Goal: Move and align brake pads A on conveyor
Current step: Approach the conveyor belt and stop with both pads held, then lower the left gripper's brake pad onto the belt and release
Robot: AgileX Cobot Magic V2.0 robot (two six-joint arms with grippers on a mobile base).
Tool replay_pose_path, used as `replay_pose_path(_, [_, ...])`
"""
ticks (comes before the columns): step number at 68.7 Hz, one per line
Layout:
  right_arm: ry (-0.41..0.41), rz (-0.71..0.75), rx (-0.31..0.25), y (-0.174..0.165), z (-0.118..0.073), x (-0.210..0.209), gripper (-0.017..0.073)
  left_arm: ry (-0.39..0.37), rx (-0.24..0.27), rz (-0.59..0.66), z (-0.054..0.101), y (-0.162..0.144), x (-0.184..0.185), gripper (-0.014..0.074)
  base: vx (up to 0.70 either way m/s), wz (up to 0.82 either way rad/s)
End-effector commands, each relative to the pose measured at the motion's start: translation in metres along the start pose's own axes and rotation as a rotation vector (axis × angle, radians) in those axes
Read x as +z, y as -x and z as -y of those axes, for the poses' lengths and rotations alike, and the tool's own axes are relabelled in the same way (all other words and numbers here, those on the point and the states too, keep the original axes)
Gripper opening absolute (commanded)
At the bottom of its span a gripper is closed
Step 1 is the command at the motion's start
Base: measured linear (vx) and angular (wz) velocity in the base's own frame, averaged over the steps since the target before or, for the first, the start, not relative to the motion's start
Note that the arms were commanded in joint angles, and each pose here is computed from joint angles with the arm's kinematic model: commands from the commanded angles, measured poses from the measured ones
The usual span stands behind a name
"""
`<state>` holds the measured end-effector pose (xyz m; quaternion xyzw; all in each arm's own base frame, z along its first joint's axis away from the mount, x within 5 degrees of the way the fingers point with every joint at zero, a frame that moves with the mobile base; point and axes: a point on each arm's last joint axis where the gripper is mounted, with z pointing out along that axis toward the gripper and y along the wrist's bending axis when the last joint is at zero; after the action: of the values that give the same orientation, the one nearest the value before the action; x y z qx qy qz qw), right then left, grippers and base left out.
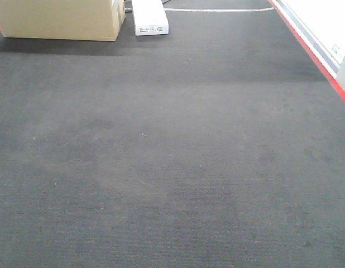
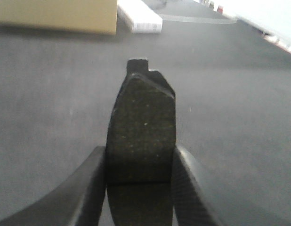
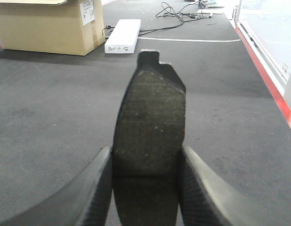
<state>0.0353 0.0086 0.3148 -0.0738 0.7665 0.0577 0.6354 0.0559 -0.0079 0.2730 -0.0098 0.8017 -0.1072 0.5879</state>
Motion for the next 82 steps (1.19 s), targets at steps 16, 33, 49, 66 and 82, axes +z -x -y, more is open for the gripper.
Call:
replay_pose_path(16, [-0.006, 0.113, -0.009, 0.017, 0.001, -0.003, -0.0005, 0.102, 0.041, -0.212, 0.007, 0.043, 0.069, 0.0004, 0.0, 0.0])
replay_pose_path(33, [-0.006, 0.113, -0.009, 0.017, 0.001, -0.003, -0.0005, 0.185, 0.067, -0.442, 0.006, 0.035, 0.148, 0.001, 0.0, 0.0])
replay_pose_path(49, [-0.006, 0.113, -0.009, 0.017, 0.001, -0.003, -0.0005, 0.232, 0.083, -0.621, 0.006, 0.021, 0.21, 0.0035, 0.0, 0.0])
replay_pose_path(66, [-0.006, 0.113, -0.009, 0.017, 0.001, -0.003, -0.0005, 0.256, 0.096, -0.723, 0.004, 0.005, 0.259, 0.0106, 0.0, 0.0])
replay_pose_path(82, [-0.006, 0.113, -0.009, 0.017, 0.001, -0.003, -0.0005, 0.296, 0.103, -0.8, 0.002, -0.002, 0.288, 0.0323, 0.0, 0.0])
